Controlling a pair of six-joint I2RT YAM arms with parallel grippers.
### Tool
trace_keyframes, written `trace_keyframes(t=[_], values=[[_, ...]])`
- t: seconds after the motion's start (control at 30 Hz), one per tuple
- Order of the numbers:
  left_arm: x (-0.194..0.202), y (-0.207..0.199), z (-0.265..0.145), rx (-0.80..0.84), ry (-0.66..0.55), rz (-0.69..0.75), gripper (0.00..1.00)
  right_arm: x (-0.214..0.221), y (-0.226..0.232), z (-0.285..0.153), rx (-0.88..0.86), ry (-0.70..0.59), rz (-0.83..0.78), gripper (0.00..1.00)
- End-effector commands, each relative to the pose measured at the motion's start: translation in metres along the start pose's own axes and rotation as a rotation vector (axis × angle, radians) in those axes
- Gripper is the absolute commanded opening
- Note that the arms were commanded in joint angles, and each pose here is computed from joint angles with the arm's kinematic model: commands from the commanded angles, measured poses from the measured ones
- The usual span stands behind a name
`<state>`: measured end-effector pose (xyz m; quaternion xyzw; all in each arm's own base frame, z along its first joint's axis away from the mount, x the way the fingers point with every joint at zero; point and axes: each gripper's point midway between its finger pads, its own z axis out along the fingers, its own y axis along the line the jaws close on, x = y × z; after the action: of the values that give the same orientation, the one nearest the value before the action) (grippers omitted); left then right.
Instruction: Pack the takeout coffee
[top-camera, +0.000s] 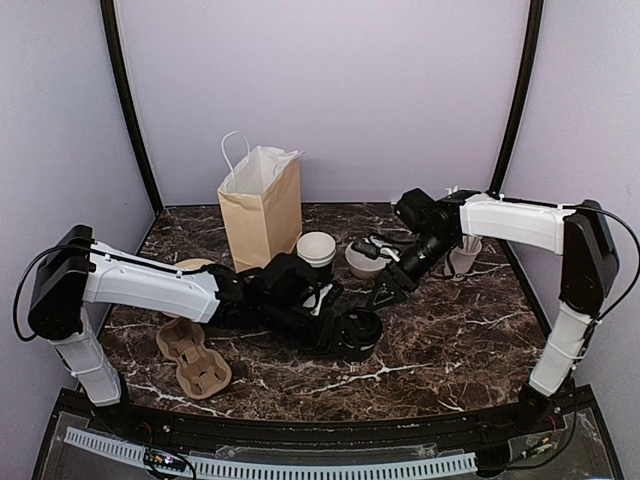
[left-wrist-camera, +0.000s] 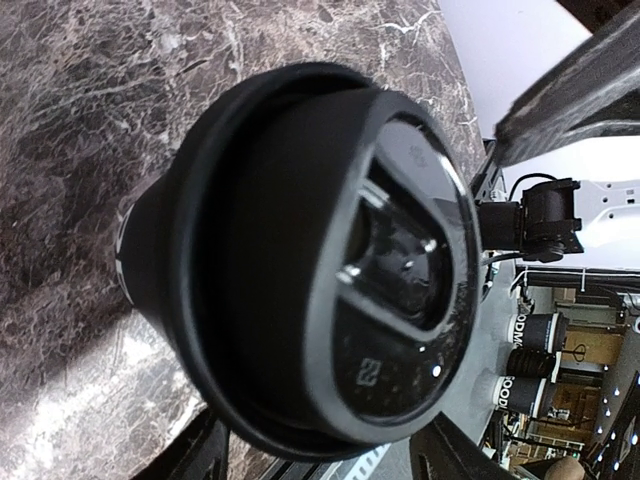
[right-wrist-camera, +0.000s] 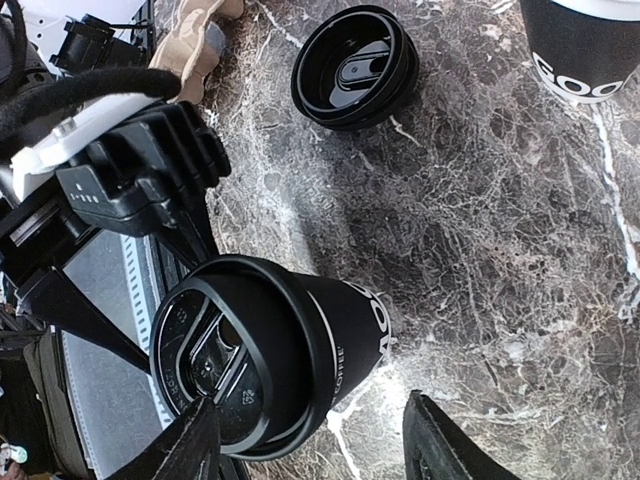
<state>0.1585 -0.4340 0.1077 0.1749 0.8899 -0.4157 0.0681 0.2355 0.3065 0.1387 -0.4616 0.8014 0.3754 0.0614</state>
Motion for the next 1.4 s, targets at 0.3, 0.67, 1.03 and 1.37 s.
trace_keyframes(t=[0.3, 0.67, 1.03, 1.37], values=[[-0.013, -0.018, -0.002, 0.082, -0.018, 0.032, 0.65, 0.005, -0.001, 0.008, -0.038, 0.008, 0.01, 0.58], [-0.002, 0.047, 0.005, -0.076, 0.022, -0.113, 0.57, 0.019, -0.005, 0.023, -0.052, 0.048, 0.042, 0.57], [0.028, 0.12, 0.018, -0.226, 0.135, -0.265, 0.5, 0.035, -0.009, 0.044, -0.052, 0.114, 0.071, 0.53], [0.012, 0.095, 0.013, -0.204, 0.086, -0.106, 0.48, 0.023, 0.009, 0.027, -0.093, 0.075, 0.024, 0.61]])
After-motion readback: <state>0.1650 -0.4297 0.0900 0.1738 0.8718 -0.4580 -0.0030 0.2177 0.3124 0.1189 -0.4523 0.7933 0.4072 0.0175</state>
